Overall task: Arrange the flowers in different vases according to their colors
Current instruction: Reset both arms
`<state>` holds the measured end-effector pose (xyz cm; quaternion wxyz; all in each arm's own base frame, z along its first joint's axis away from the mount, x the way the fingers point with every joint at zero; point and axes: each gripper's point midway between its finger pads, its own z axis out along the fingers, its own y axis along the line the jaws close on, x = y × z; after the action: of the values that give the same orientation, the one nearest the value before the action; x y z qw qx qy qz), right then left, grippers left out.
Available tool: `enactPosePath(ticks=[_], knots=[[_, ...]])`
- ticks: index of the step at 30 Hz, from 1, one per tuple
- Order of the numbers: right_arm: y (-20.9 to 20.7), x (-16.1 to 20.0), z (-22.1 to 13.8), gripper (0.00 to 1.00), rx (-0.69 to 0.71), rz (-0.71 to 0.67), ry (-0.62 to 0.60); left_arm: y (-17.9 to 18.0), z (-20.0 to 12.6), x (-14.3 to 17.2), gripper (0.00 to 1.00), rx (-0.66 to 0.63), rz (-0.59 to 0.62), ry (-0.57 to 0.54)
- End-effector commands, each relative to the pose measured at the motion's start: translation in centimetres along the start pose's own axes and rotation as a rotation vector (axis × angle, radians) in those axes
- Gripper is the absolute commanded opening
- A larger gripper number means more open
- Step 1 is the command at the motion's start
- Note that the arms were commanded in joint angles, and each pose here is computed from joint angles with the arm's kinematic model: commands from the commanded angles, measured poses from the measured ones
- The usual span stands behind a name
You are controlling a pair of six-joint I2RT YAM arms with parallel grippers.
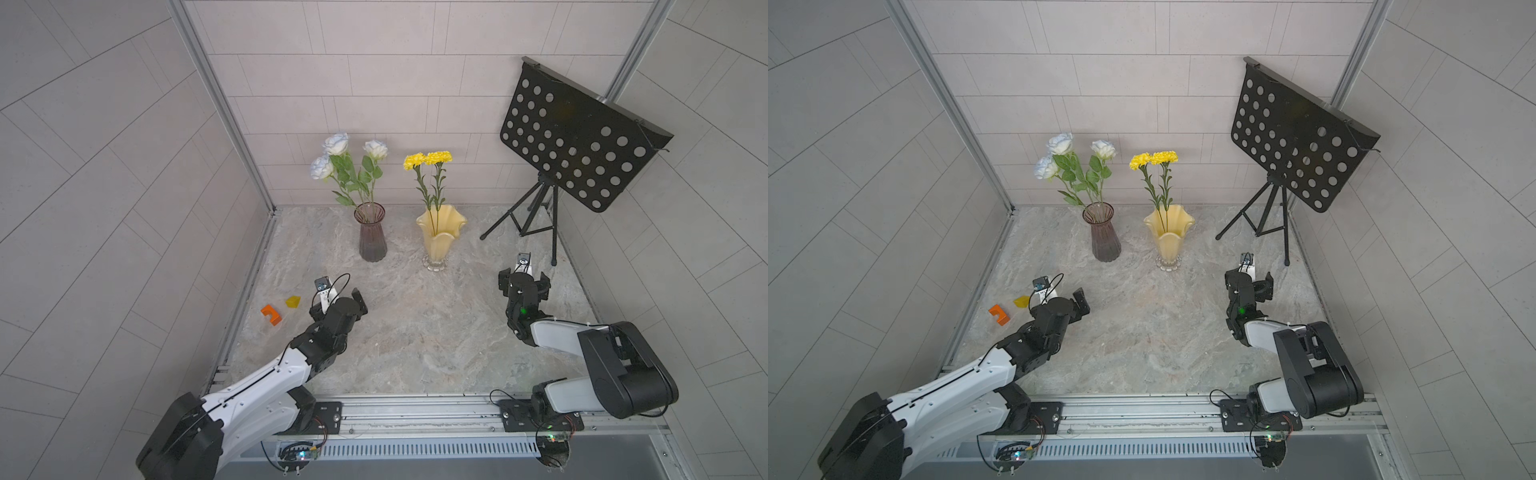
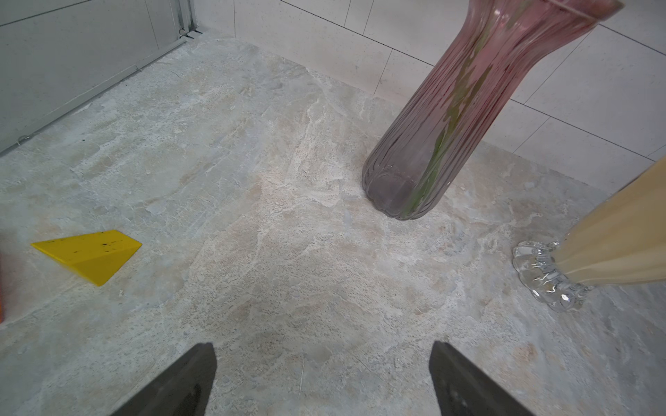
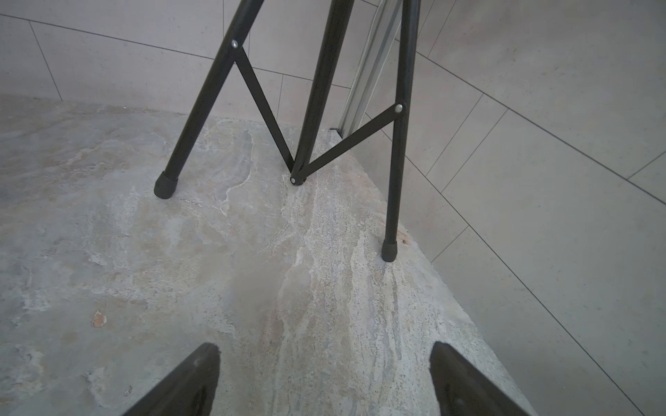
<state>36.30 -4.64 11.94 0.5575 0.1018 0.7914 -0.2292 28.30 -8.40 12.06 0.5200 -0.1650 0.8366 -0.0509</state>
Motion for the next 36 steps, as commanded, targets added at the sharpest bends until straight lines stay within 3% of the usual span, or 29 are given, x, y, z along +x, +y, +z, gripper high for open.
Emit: enactPosePath(ticks=[1,3,8,10,14,21,29,36], knots=[[1.0,0.5,0.4,0.95,-0.065,0.045,-0.077,-0.6,0.0,-0.8,1.00,0.007,0.009,-0.018],[0.3,0.0,-0.1,0.97,-0.043,0.083,-0.131,-0.6,-0.1,-1.0,1.00,0.007,0.019,-0.023],[0.6,0.5,1.7,1.00,-0.066,0.080,-0.040,-0.4,-0.3,-2.6,1.00,-0.012,0.070,-0.101],[0.4,1.7,2.2,1.00,-0.058,0.085,0.017,0.0,-0.6,-3.9,1.00,-0.057,0.075,-0.142],[0.5,1.4,2.1,1.00,-0.053,0.086,-0.020,0.4,-0.9,-6.6,1.00,-0.153,0.098,-0.226],[0.5,1.3,2.1,1.00,-0.054,0.088,-0.033,0.8,0.4,-10.3,1.00,-0.408,0.385,-0.297],[0.5,1.3,2.1,1.00,-0.053,0.089,-0.028,3.0,4.6,-10.0,1.00,-0.453,0.508,-0.255],[0.5,1.3,2.1,1.00,-0.053,0.089,-0.028,7.1,8.0,-7.4,1.00,-0.413,0.477,-0.217]])
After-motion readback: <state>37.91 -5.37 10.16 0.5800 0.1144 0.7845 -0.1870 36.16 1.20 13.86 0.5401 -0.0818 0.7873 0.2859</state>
